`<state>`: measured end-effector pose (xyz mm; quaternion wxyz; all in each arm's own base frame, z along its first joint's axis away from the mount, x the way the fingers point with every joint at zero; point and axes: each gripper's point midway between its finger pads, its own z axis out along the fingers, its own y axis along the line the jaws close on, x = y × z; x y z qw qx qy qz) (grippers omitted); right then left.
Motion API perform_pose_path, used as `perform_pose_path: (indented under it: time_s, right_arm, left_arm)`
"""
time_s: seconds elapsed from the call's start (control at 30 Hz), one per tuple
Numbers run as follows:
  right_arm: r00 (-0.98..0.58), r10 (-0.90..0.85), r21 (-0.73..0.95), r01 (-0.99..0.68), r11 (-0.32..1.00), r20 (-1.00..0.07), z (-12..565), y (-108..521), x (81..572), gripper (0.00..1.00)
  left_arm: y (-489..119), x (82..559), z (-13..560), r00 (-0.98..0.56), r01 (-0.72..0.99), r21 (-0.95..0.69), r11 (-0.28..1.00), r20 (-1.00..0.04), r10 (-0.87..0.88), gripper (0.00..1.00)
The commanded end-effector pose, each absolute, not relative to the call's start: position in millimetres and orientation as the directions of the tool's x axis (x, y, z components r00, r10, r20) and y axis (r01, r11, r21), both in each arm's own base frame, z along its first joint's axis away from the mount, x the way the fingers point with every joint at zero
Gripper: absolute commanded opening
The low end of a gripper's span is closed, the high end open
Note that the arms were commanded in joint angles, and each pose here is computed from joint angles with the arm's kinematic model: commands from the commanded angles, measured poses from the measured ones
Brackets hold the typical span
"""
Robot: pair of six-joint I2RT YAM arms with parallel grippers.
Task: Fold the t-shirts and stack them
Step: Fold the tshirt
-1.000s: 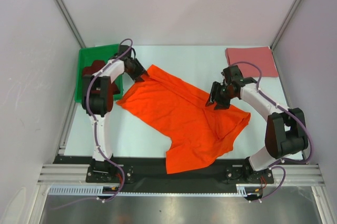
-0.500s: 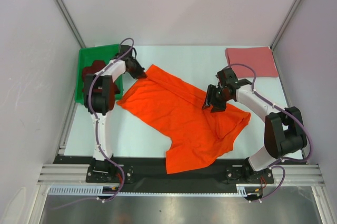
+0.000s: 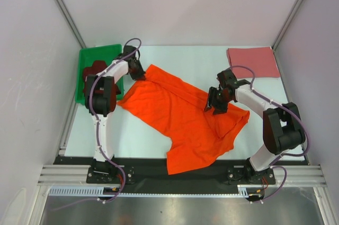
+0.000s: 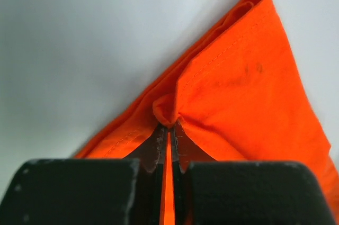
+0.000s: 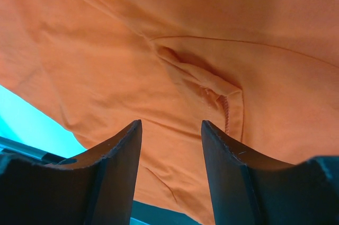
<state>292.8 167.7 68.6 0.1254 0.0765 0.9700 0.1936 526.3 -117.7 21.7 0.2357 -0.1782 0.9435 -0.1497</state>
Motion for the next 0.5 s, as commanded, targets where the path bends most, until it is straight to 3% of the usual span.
perform_pose_path:
  time_s: [0.0,0.3,0.47]
  right_arm:
    - [-0.945,0.193,0.362,0.089,0.928,-0.264,70.7,165.0,308.2,0.54]
    - [-0.946,0.157,0.246,0.087,0.965,-0.283,57.5,142.3,320.5,0.53]
    - [-0.954,0.160,0.241,0.098,0.966,-0.255,45.9,141.6,319.1,0.47]
  left_arm:
    - [-113.9,518.9,39.6,-0.820,-0.229,-0.346,0.910,-0.436,-0.372,0.07]
    - [-111.2,516.4,38.6,-0.824,-0.241,-0.329,0.913,-0.427,-0.372,0.17]
    - [-112.0,516.7,41.6,-0.828,-0.241,-0.330,0.912,-0.421,-0.371,0.18]
